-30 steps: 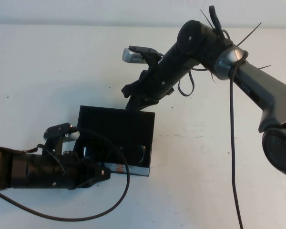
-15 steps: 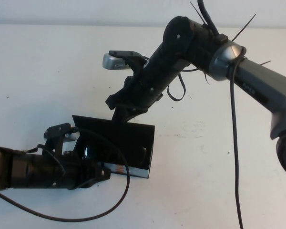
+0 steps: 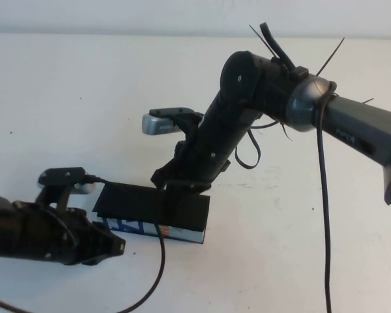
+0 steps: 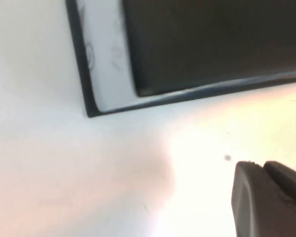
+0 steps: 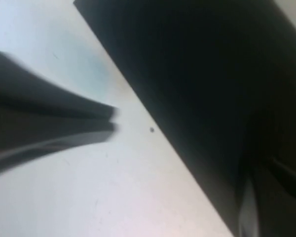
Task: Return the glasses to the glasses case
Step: Close the glasses case
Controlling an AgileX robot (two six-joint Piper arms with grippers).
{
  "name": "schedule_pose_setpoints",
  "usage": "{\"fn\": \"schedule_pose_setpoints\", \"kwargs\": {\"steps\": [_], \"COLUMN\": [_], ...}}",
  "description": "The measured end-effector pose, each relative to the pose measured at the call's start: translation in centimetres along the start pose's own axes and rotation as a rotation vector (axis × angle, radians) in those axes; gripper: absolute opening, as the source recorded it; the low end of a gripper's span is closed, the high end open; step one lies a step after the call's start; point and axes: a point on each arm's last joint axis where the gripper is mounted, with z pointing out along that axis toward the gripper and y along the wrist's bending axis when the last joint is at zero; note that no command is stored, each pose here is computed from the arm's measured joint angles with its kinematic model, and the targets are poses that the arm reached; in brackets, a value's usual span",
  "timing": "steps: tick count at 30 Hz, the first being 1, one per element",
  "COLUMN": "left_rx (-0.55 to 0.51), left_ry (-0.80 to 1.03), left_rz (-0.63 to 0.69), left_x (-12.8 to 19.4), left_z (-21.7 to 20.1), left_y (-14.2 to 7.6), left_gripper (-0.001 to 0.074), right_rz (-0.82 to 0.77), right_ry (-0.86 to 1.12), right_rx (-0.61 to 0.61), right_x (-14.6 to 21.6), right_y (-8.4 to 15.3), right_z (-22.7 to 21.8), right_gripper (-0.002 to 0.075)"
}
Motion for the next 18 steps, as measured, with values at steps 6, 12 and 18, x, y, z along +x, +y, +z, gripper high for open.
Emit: {"fn": "schedule_pose_setpoints", "kwargs": {"steps": [6,12,18], "left_rx": [-0.036,-0.033,-0.073], "left_ry": [-0.121,-0.328,-0.552], "left_rz": [0.059,0.154,0.279], "left_x": [0.8,1.4,2.7], "left_z": [-4.7,-9.7,-14.4], "left_y": [-2.2,-5.0,-7.1], "left_gripper": [-0.0004,-0.0004,-0.0004], "right_rz": [0.007,0.001,-0.015], "right_ry": [0.025,0.033,0.012], "right_rx": [0.010,0.023,0.027], "right_x": [0.5,0.6,0.5], "right_y": [-0.3,-0.4,0.3], "right_z": [0.6,0.6,-0.3], "right_gripper": [-0.0011,-0.0011,-0.0011]}}
